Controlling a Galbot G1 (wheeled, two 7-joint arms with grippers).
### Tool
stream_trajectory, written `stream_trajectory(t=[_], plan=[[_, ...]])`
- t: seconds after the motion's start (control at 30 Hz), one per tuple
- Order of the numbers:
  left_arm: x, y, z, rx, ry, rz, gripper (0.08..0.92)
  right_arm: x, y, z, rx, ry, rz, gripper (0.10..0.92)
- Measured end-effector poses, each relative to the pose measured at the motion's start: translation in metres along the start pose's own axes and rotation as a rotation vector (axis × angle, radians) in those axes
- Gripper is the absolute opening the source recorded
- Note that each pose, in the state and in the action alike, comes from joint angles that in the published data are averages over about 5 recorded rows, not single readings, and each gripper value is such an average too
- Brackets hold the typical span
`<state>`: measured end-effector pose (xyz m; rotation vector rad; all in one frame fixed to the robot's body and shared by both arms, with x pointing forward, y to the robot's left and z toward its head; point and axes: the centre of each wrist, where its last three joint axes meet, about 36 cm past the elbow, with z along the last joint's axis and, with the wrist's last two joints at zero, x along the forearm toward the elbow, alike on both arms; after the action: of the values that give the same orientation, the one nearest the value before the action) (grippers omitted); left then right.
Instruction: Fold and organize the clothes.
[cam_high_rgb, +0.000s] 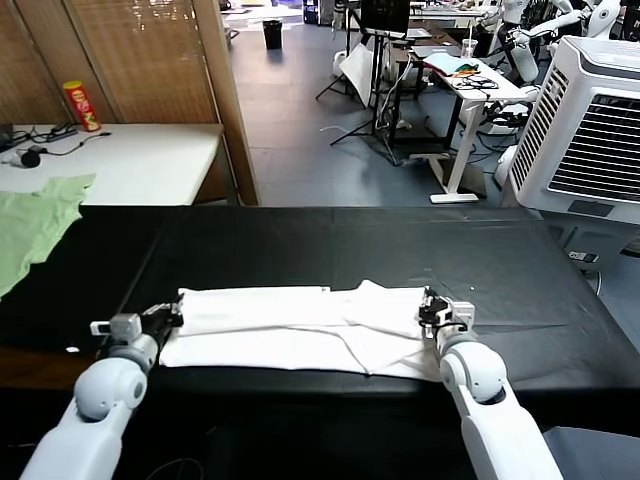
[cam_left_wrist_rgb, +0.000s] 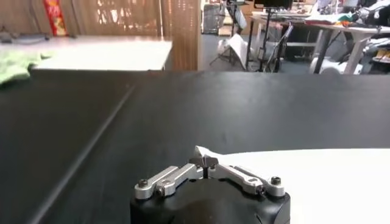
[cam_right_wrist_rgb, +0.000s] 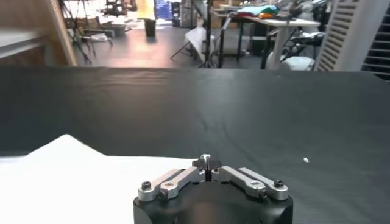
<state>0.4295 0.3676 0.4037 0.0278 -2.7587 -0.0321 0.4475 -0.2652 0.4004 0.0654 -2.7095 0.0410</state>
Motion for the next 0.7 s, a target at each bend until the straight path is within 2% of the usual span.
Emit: stream_trajectory(t=[0.07,0.2,0.3,0.43,0.7], plan=[[-0.001,0.004,-0.003,0.008,-0.015,0.000,0.271,0.008,-0.004,-0.001,0.009,-0.009,-0.008,0.453],[-0.001,0.014,-0.012,0.057,-0.034,0.004,0.504,0.026,-0.009,-0.004,0.021,-0.027,-0.010,0.668],[0.003,0.021,-0.018,0.102,-0.035,0.013,0.664,0.040,-0.011,-0.007,0.025,-0.042,-0.014,0.772],[0.012,0.024,-0.018,0.163,-0.022,0.024,0.784,0.055,-0.011,-0.012,0.031,-0.059,-0.022,0.796],[0.036,0.010,0.008,0.190,0.010,0.037,0.798,0.080,-0.009,-0.017,0.020,-0.084,-0.041,0.798]])
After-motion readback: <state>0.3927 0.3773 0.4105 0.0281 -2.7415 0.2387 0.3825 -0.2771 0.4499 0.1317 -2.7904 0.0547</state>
